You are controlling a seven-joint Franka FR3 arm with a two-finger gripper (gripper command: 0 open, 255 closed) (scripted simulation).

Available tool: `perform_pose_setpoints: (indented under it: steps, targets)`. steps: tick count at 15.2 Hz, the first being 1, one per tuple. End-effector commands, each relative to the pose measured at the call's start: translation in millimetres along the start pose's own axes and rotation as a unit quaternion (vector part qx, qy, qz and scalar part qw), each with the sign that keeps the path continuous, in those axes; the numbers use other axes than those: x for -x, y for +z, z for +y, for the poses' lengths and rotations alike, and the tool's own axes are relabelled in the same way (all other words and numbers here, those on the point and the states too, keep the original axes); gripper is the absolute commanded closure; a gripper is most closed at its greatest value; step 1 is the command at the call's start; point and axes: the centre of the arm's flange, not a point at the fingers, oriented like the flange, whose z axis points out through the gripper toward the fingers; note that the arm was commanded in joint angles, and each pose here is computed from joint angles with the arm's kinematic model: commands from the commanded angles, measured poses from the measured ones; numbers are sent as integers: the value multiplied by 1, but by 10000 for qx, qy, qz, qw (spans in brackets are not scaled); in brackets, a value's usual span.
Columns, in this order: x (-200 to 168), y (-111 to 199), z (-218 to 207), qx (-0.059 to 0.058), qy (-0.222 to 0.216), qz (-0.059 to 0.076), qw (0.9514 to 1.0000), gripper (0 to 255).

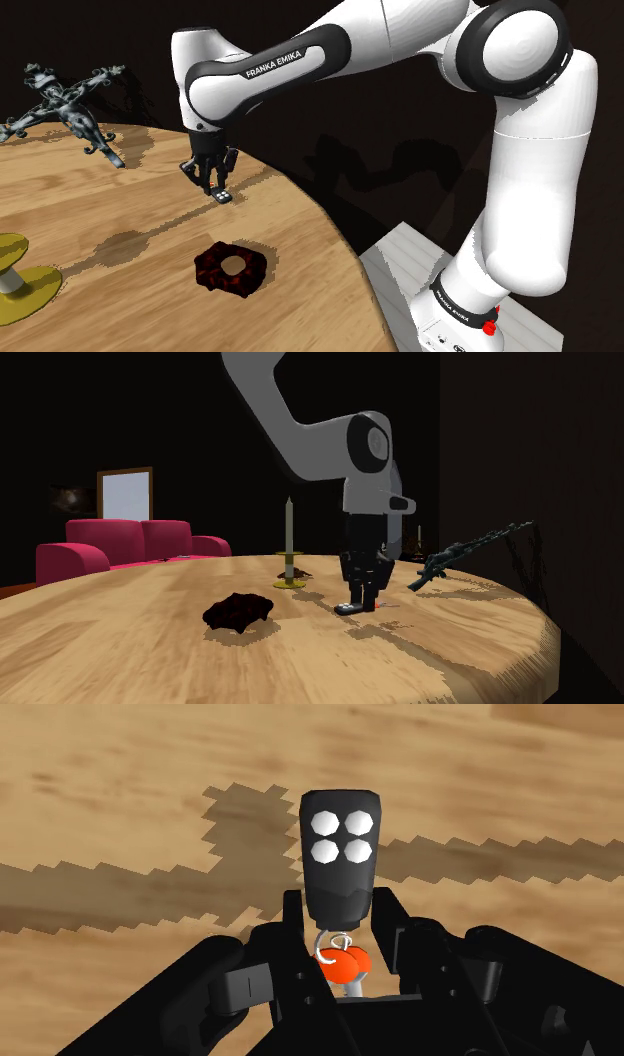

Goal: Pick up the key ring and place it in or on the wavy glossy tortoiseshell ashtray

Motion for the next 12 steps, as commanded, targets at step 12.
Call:
perform_pose_setpoints:
  steps: [12]
  targets:
    - [3,-69,0,0,0,-2,10000,255]
